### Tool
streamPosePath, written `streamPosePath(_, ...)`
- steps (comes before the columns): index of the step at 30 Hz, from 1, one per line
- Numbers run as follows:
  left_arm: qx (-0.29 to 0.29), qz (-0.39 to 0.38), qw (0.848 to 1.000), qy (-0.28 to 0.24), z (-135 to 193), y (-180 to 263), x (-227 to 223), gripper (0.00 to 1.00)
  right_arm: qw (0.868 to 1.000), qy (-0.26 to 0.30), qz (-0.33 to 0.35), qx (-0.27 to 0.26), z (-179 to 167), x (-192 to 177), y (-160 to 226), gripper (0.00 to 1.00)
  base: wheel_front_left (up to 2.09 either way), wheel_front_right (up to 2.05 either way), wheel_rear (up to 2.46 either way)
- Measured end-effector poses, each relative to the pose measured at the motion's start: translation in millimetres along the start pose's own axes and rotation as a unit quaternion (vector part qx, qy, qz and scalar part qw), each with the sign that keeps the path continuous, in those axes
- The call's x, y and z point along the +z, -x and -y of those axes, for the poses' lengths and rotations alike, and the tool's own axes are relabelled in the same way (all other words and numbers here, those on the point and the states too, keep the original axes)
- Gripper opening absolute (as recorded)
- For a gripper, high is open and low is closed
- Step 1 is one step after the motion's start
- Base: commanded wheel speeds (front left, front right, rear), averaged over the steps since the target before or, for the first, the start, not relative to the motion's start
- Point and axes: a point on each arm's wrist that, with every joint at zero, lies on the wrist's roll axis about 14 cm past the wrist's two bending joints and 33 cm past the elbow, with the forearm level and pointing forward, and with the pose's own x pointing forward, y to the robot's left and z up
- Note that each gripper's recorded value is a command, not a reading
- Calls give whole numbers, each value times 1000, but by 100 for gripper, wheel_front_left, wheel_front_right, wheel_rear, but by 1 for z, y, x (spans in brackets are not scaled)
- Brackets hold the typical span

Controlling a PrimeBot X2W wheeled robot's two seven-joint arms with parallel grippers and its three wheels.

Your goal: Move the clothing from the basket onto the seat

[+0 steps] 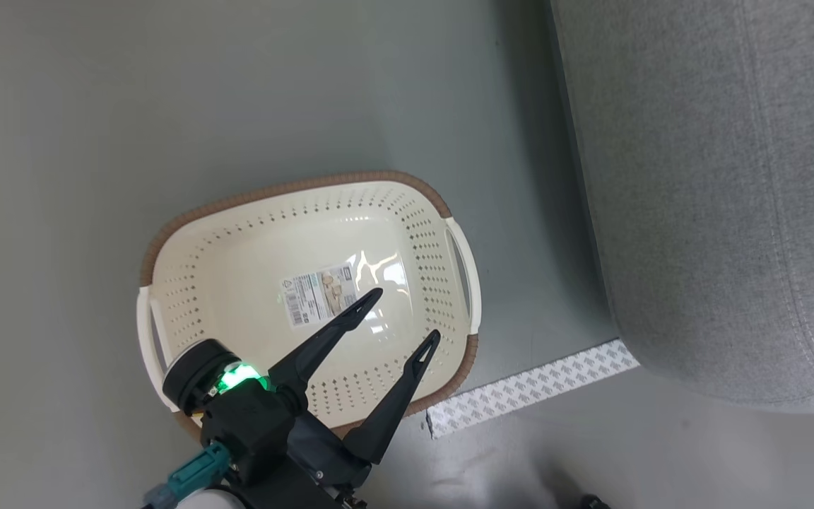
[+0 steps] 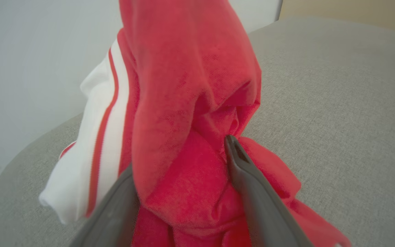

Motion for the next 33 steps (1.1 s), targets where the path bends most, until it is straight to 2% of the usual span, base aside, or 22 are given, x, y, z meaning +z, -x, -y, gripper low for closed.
streamPosePath(8,21,24,999,-7,7,10,20,100,997,54,-19,45,-12,14,19,100,0,0,0)
streamPosePath(11,26,41,999,-15,12,15,32,100,997,53,-13,58,-11,28,27,100,0,0,0)
streamPosePath(15,67,54,996,-21,6,28,40,100,993,81,-11,80,-5,38,45,100,0,0,0)
streamPosePath(18,105,50,993,-20,3,46,40,100,991,79,-15,106,-11,37,67,100,0,0,0)
streamPosePath(24,198,80,976,-36,-6,92,63,100,985,65,0,162,-25,49,119,100,0,0,0)
streamPosePath(29,241,106,961,-89,-5,131,85,100,975,74,11,210,-42,57,164,100,0,0,0)
streamPosePath(33,273,137,944,-126,-4,158,109,100,968,72,44,236,-49,77,194,100,0,0,0)
